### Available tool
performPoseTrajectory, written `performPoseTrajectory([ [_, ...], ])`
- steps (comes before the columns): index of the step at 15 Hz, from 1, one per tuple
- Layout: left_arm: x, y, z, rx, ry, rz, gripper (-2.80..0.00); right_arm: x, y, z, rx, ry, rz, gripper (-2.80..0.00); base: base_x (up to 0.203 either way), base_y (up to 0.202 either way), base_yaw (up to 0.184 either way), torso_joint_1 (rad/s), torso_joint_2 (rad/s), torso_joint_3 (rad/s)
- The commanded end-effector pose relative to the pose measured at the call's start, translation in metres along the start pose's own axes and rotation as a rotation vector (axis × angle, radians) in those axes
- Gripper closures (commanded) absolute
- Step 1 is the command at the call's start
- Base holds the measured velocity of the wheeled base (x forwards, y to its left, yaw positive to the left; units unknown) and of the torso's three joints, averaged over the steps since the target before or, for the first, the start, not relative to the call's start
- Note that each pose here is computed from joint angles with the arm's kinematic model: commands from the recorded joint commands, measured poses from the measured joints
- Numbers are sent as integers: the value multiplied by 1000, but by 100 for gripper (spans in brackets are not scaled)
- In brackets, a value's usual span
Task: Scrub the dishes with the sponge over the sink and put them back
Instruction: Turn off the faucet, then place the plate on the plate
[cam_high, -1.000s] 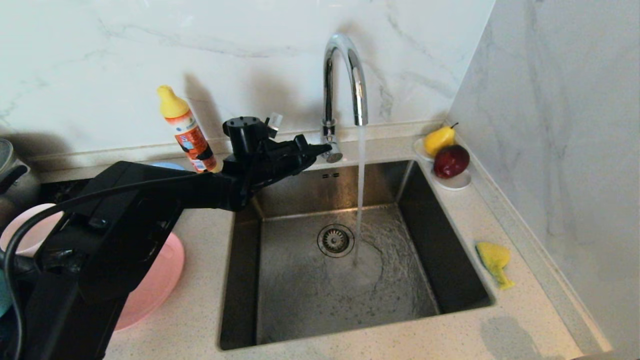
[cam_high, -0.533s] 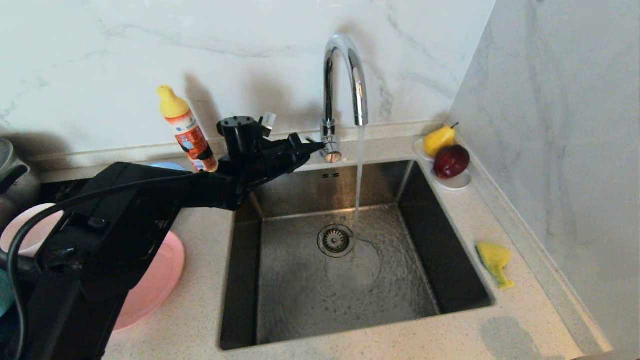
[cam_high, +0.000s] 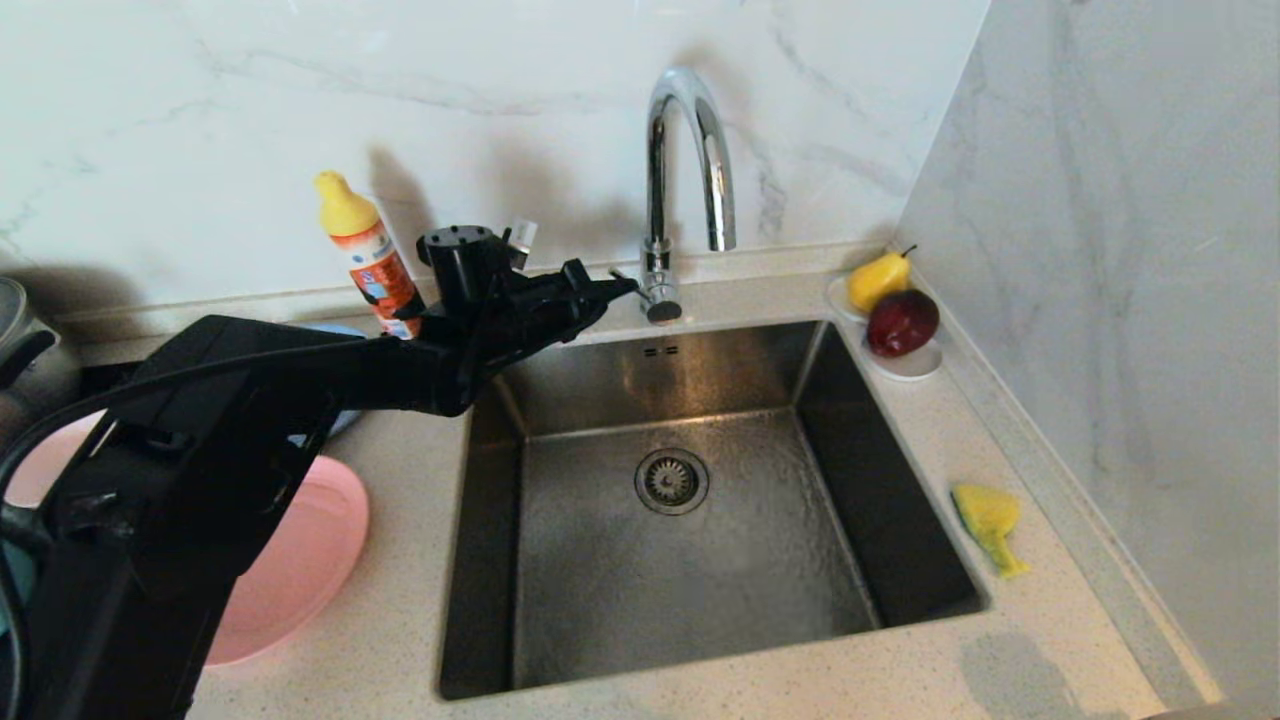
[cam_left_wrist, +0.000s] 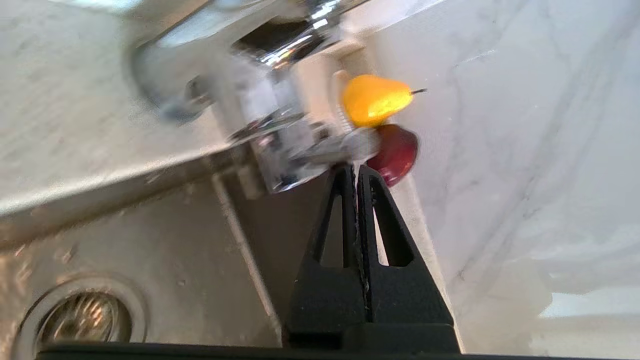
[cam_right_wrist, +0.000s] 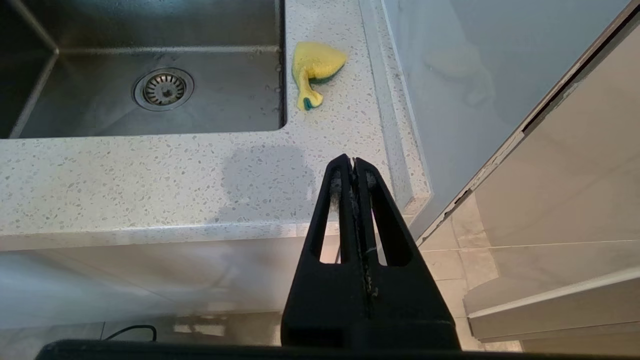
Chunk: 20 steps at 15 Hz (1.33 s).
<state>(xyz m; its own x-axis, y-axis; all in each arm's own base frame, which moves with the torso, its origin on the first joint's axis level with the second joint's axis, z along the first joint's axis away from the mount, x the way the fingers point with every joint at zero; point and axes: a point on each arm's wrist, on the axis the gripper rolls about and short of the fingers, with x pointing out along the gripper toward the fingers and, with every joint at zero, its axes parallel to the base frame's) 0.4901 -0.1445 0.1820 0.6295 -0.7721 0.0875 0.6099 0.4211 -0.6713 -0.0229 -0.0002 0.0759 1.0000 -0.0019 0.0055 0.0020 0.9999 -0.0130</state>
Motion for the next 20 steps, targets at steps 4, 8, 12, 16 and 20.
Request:
performPoseTrajectory([
  [4,-65,-63,-5,7,16,-13,0,0,0,0,-1,-2,0,0,0,0,0,0,0,0],
  [8,-147,-149,2,152,-55,-51,0,0,0,0,-1,-2,0,0,0,0,0,0,0,0],
  [12,-205,-188,0,261,-207,379,0,0,0,0,-1,-2,2,0,0,0,0,0,0,0],
  [16,-250,-232,19,343,-415,925,0,0,0,0,-1,-2,0,0,0,0,0,0,0,0],
  [20,-295,-259,24,554,-526,1284,0,0,0,0,-1,-2,1,0,0,0,0,0,0,0],
])
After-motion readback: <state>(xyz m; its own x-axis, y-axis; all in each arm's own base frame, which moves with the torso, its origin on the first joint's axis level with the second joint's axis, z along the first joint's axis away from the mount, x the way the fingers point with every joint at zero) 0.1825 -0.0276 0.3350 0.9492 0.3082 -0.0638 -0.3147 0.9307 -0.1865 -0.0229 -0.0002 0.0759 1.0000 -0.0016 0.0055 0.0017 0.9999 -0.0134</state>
